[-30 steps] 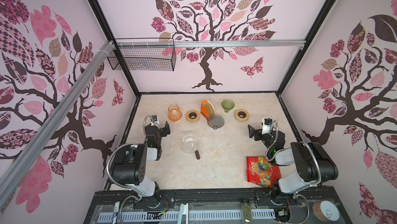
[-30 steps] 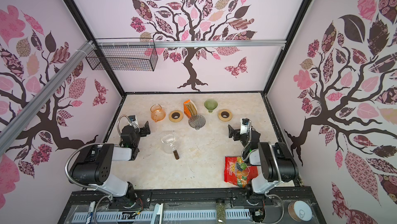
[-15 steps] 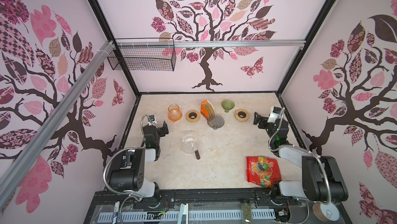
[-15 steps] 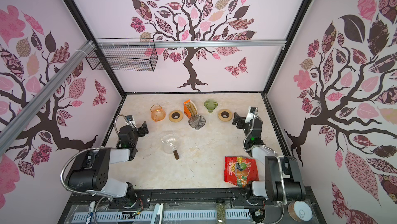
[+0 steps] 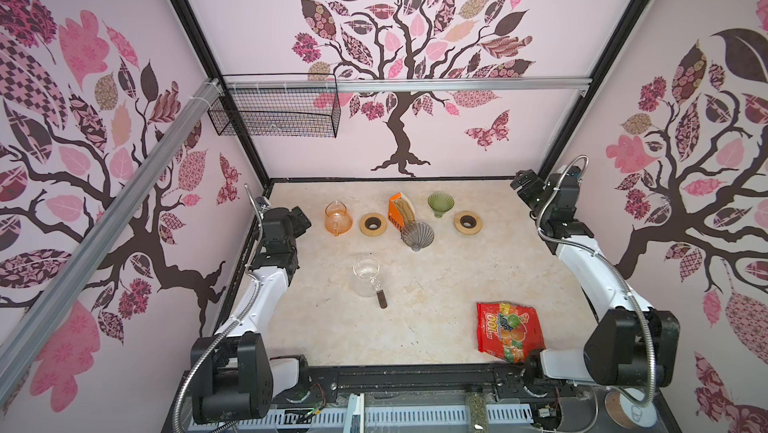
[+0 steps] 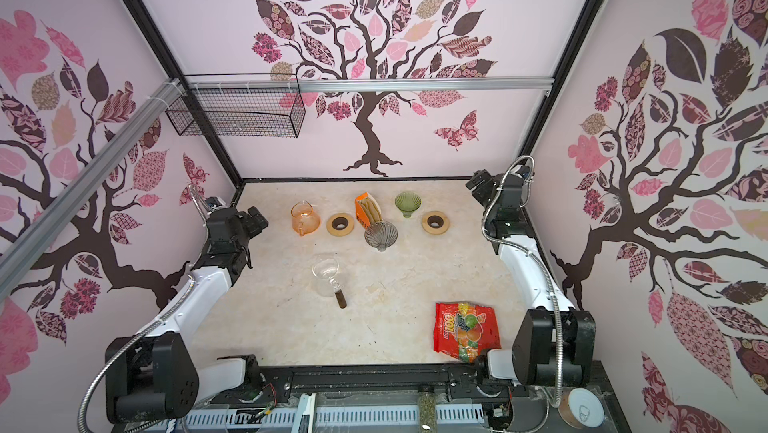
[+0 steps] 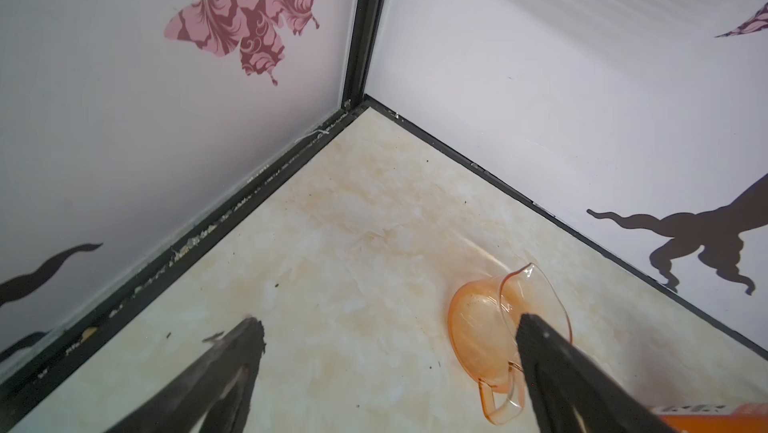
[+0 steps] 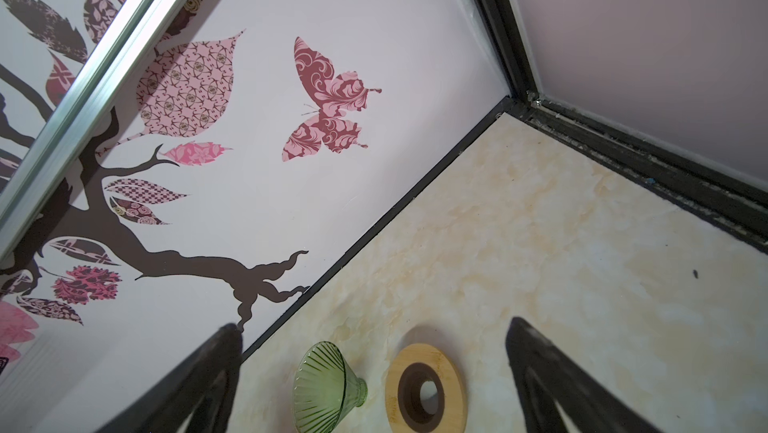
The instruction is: Place the coffee filter in the dripper
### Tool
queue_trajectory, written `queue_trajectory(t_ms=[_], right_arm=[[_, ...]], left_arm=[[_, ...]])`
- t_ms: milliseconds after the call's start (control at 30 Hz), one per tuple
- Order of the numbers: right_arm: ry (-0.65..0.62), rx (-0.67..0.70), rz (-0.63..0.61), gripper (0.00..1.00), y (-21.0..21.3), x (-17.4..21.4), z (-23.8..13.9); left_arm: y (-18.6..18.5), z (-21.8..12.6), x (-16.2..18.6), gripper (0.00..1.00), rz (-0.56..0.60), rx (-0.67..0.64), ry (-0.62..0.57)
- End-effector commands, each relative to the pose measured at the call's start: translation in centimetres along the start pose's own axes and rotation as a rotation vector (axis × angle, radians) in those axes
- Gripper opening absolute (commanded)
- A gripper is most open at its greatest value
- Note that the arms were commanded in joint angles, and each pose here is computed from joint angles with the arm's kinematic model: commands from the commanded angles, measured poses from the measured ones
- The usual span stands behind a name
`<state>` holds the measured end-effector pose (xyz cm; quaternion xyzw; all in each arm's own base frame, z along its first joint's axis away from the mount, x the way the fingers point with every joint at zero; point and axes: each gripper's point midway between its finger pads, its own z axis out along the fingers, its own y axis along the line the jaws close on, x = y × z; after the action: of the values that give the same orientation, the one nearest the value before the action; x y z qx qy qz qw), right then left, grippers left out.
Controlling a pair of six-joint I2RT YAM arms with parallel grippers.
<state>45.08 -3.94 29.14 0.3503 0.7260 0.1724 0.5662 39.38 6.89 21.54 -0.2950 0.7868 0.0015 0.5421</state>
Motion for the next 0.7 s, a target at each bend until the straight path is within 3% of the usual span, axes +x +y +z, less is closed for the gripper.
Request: queue_trajectory(t_ms=[0, 100, 267, 367, 667], right_arm=[[-0.007, 0.037, 0.165, 1.0, 0.2, -1.1, -0.4], [0.063, 0.017, 0.238, 1.0, 1.1, -0.2, 0.5], [0.198, 0.062, 0.252, 1.0, 0.8, 2.3, 2.1], [0.25, 0.059, 0.27, 1.0, 0.4, 3.8, 2.5], [0.378, 0.037, 0.253, 1.0, -1.1, 8.5, 3.4]], left_arm=[[0.2, -1.2, 1.4, 0.98, -0.174, -0.004, 0.134], [-1.1, -1.4, 2.3, 0.98, -0.193, 0.024, 0.254], [-3.3, -2.6, 5.5, 0.98, -0.209, 0.121, 0.488], [-6.0, -4.8, 7.3, 0.98, -0.22, 0.282, 0.616], [-7.2, -12.9, 11.6, 0.98, -0.159, 0.398, 0.895]])
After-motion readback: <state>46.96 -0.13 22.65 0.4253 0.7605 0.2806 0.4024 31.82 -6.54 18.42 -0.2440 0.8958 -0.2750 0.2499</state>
